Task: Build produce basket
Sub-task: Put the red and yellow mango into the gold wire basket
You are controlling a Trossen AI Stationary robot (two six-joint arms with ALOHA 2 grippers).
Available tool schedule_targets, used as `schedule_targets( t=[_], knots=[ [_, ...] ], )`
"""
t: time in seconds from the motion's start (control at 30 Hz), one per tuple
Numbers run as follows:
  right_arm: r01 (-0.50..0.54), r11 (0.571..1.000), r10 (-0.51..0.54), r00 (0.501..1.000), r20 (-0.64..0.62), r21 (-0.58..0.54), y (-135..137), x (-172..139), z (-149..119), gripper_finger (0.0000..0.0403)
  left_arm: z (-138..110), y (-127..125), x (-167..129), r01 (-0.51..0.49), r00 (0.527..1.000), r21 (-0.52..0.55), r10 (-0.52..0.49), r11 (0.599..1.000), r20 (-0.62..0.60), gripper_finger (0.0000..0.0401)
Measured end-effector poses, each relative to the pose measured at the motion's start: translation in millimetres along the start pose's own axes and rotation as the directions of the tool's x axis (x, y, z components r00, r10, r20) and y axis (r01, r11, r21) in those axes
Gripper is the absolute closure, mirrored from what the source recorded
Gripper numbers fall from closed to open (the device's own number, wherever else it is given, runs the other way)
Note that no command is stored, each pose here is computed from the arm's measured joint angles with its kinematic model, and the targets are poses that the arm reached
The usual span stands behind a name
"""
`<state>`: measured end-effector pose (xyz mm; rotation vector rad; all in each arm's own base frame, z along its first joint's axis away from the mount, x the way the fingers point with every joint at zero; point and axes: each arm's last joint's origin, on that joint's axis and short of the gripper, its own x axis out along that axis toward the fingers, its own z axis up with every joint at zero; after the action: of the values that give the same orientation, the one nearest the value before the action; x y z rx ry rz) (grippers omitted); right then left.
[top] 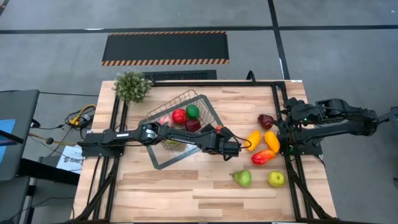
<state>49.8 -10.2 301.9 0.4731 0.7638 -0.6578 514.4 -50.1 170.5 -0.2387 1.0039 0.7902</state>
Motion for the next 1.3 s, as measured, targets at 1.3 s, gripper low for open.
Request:
schedule_targets(
  t=[1.3],
  knots=[
    [0.0, 1.0, 0.0, 1.0, 0.001, -0.012, 0.1, 0.0, 0.1, 0.0017, 22.9, 4.9, -54.9, 0.293, 0.953, -0.187, -0.302, 0.938, -0.025, 0.0179]
  ],
)
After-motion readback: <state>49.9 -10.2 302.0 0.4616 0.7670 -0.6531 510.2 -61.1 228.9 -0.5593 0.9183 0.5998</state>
